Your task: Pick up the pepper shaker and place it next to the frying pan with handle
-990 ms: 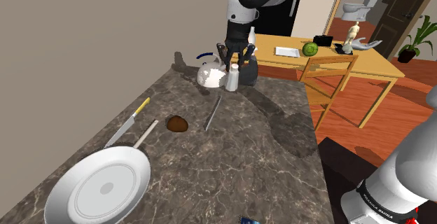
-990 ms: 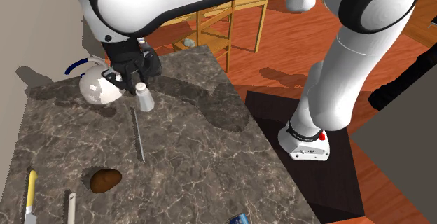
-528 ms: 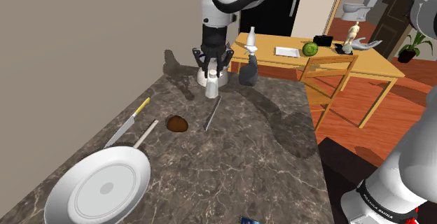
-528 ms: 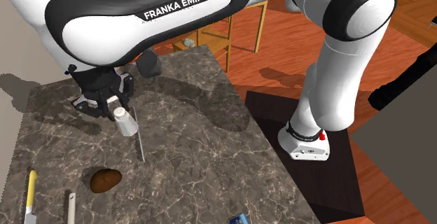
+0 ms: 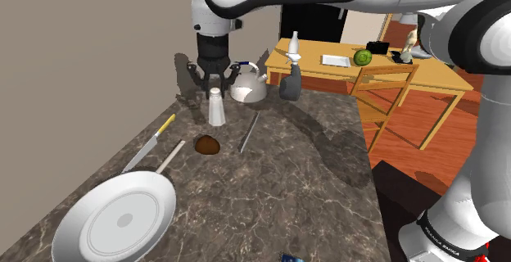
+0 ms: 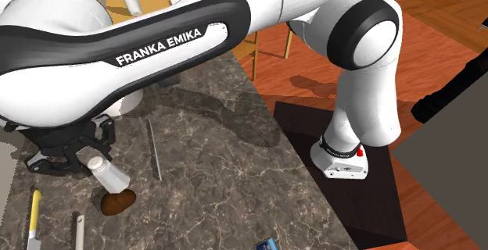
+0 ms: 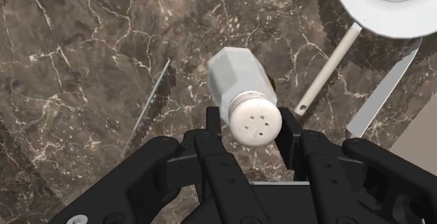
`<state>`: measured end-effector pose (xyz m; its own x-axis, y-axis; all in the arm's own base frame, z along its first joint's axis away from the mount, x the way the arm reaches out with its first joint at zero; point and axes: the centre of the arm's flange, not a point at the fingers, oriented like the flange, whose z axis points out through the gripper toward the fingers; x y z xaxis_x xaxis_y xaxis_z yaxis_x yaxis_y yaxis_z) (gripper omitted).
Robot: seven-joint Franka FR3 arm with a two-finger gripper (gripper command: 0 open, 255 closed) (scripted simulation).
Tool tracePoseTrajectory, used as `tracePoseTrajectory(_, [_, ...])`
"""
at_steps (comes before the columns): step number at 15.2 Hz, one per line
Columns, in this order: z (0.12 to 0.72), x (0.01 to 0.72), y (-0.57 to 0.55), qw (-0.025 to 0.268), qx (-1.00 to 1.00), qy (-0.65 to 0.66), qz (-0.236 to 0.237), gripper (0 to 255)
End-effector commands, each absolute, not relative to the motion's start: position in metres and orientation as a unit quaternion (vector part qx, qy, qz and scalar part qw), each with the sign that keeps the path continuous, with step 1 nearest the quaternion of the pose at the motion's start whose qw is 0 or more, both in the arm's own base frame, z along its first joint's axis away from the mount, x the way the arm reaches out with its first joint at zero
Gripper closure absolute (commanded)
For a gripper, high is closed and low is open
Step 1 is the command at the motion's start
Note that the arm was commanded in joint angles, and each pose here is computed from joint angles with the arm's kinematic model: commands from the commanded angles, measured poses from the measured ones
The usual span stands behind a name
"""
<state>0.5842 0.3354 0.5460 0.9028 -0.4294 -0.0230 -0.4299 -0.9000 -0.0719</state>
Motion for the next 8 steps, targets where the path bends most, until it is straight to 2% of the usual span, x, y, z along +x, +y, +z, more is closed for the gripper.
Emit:
tracePoseTrajectory(1, [0.545,0.586,0.364,0.038,-0.974,0.222,0.003,255])
tracePoseTrajectory(8, [0.519,0.589,0.39,0.038,-0.974,0.222,0.003,255])
